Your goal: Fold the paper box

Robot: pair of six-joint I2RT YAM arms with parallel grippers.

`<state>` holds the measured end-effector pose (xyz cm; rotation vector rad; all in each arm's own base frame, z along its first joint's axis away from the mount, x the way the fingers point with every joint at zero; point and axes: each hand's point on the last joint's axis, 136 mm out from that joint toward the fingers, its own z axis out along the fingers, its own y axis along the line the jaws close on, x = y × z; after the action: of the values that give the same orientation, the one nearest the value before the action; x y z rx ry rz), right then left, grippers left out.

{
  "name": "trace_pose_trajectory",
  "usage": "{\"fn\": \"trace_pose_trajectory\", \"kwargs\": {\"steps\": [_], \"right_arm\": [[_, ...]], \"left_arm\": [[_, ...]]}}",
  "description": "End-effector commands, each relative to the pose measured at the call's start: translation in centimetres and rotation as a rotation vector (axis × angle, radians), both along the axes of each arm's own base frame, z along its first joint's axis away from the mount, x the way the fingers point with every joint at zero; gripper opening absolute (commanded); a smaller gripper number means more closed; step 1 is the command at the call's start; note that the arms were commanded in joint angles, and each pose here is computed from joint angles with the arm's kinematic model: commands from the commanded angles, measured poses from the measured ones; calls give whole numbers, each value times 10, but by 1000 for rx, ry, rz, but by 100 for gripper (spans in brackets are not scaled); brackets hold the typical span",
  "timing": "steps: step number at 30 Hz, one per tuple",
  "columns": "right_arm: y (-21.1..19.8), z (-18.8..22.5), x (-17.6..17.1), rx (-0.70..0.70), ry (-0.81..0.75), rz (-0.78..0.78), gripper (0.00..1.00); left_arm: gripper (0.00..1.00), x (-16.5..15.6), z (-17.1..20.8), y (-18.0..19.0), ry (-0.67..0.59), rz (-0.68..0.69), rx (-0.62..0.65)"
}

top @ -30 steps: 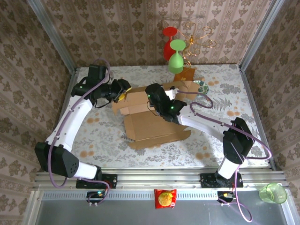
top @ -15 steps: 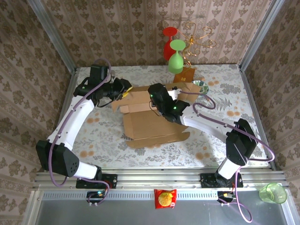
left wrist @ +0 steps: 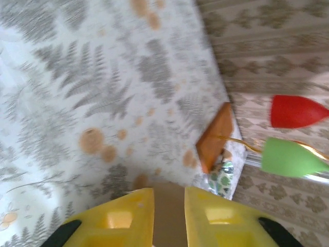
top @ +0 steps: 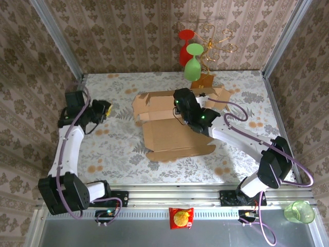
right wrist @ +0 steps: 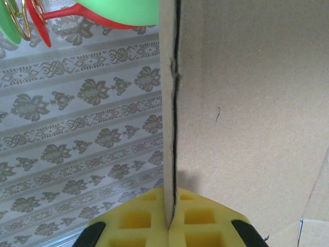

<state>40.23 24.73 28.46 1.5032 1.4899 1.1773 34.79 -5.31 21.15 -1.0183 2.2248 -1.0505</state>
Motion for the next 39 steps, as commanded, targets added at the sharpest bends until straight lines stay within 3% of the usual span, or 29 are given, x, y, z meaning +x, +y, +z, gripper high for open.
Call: {"fn": "trace_pose_trajectory", "kwargs": {"steps": [1,11,18,25,39], "right_arm": [[-12,9,-4,11,-2,-34,0],[-13,7,2,25,8,-38,0],[-9,6,6,49,6,-37,0],[-12,4,7,61,8,-48,0],[-15,-4,13,81,16,-65,0]], "left_arm": [[17,8,-30,-13,-22,-36,-103],[17,11,-90,-72,-54,-166,-240],[19,20,-115,-87,-98,-140,-335],[25,41,-110,-97,-190,-125,-430],[26,21,-91,-136,-242,-176,-453]]}}
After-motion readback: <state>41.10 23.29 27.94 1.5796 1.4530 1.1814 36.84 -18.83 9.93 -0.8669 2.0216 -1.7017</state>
